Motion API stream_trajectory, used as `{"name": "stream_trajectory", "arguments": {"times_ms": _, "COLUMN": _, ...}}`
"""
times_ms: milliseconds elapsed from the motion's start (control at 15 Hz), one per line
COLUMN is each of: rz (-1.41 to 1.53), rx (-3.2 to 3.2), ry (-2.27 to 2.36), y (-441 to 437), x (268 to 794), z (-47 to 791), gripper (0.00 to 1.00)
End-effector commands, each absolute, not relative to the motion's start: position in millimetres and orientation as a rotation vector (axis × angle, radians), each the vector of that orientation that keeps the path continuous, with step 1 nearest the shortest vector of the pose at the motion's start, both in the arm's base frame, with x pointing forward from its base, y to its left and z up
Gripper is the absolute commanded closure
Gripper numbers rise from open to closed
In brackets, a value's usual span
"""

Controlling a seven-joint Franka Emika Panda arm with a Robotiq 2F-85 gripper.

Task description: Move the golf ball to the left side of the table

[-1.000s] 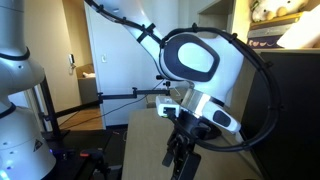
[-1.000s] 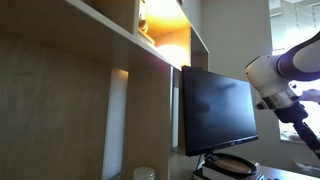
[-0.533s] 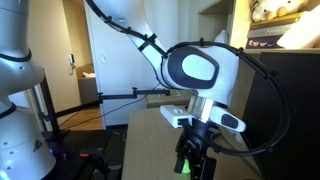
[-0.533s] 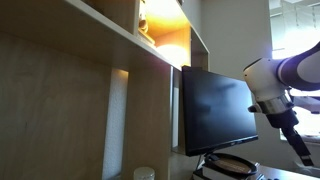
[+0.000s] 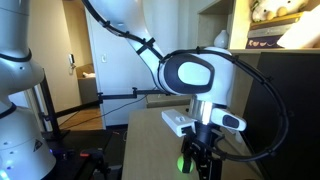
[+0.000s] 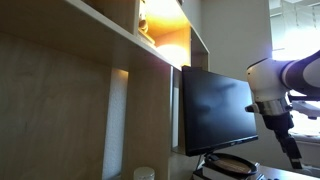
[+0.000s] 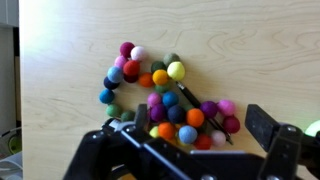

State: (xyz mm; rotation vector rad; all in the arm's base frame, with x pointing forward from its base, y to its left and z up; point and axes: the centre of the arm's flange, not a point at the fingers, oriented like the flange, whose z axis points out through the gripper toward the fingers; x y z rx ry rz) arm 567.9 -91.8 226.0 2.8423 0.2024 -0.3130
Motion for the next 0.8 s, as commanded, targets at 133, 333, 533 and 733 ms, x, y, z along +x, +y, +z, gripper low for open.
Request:
{"name": "stream_trajectory", "arguments": {"times_ms": 133, "rz": -0.319, "rx": 2.842, "ry": 0.202, "y": -92.0, "x": 567.0, "z": 224.0, "gripper": 0.00}}
{"name": "stream_trajectory", "arguments": {"times_ms": 333, "rz": -0.320, "rx": 2.842, "ry": 0.201, "y": -92.4, "x": 566.9, "z": 223.7, "gripper": 0.00}}
{"name": "stream_trajectory", "arguments": {"times_ms": 533, "rz": -0.323, "rx": 2.838, "ry": 0.204, "y": -91.9, "x": 566.9, "z": 224.8, "gripper": 0.00}}
{"name": "stream_trajectory", "arguments": {"times_ms": 733, "rz": -0.329, "rx": 2.838, "ry": 0.221, "y": -87.7, "x": 568.5, "z": 215.7, "gripper": 0.00}}
